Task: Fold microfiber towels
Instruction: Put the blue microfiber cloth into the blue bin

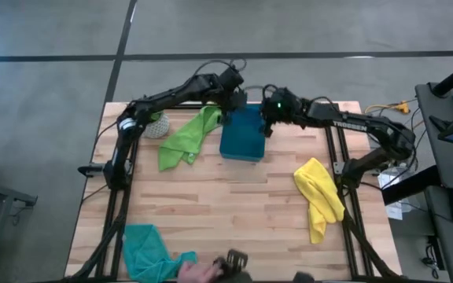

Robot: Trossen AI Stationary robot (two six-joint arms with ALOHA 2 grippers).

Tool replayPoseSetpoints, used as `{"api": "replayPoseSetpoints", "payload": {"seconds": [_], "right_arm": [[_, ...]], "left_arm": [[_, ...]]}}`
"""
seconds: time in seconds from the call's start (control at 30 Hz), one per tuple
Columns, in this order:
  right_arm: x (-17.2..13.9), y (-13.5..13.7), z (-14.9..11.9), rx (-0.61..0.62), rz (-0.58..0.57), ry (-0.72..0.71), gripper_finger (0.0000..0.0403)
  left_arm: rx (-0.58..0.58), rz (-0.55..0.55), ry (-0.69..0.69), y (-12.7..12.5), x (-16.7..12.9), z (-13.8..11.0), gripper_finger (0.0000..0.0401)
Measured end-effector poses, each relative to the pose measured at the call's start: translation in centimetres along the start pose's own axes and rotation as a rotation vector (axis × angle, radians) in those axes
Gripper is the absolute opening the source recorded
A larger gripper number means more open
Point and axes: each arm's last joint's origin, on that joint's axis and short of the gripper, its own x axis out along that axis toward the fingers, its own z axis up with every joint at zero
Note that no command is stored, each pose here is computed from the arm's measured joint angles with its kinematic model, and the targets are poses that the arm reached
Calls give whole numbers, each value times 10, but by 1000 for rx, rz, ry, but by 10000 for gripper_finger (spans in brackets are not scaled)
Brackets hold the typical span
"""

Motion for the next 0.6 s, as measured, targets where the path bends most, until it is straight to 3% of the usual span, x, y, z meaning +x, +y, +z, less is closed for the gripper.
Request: {"api": "replayPoseSetpoints", "payload": {"seconds": [0.13,0.23,0.47,0.6], "right_arm": [[10,-34,13,5,-90,-33,11],[23,-52,16,28,-116,-26,11],[65,-48,-1,48,-24,95,11],[69,-43,-6,64,6,145,11]], "left_arm": [[7,227,-47,35,6,-11,0],[-35,309,-85,53,11,-21,0],[-118,118,28,33,68,-40,0],[-103,48,68,20,71,-37,0]]}}
